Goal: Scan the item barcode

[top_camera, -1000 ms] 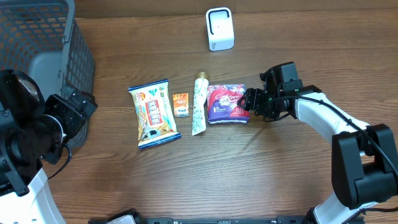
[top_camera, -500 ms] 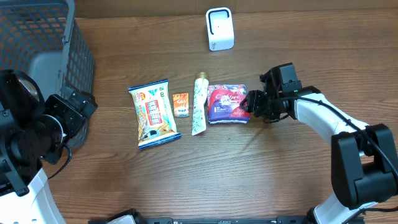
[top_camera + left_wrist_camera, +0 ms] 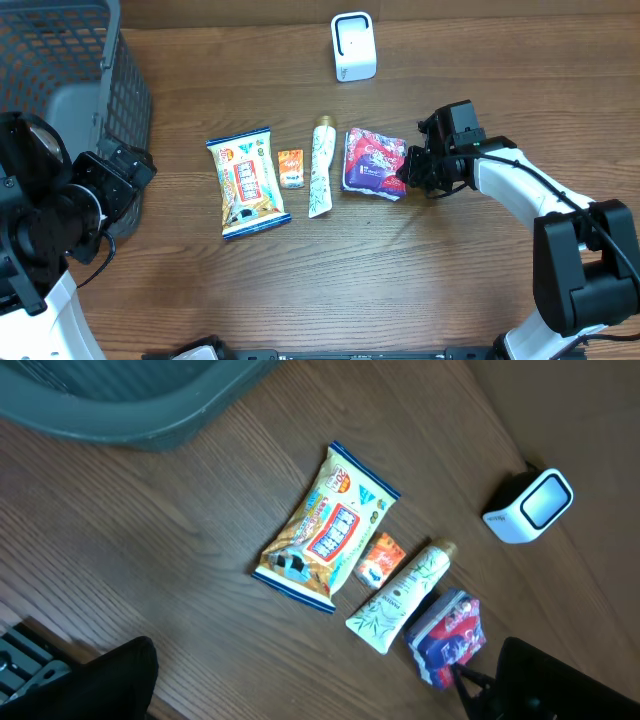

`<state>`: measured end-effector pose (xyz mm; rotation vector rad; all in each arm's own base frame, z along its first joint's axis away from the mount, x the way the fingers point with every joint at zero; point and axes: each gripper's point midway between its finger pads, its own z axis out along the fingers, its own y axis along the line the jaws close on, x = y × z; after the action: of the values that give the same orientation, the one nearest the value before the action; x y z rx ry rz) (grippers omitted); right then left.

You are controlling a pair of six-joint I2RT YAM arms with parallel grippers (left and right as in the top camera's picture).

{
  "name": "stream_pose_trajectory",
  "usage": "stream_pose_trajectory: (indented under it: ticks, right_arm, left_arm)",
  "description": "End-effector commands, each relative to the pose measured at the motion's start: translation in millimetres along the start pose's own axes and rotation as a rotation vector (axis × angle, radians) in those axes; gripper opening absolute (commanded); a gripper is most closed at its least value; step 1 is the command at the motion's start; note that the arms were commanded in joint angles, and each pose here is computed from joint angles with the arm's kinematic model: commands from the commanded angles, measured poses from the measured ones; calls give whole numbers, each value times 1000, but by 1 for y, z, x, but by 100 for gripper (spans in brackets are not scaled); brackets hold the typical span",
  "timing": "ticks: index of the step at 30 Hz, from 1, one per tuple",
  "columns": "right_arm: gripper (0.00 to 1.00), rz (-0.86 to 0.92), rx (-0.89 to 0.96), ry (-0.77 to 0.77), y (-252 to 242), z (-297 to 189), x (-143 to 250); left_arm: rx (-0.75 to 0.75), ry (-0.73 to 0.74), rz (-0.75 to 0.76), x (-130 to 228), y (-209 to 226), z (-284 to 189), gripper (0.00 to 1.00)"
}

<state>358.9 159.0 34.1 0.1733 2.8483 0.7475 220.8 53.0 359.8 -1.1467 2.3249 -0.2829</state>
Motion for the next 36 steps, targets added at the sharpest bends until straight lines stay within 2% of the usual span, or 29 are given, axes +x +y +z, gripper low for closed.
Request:
stream_pose_trajectory:
  ticks: [1,10,13,17,36]
  right_arm:
    - [4,-33,59,-50,5,-16,-20]
    - [4,-43,338,-184,1,-102,-57]
    - [4,-38,487,-237,-9,-141,-63]
    - [4,-35,570,-256,-12,-171,-61]
    - [4,-19,641,-110,-26,-180,-24]
  left_arm:
    - [2,-7,5,-1,1,-2,100]
    - [2,-7,5,-1,1,-2,100]
    - [2,-7,5,-1,1,-2,100]
    - [2,-7,5,-1,1,-2,100]
    - [2,-7,5,-1,1,-2,100]
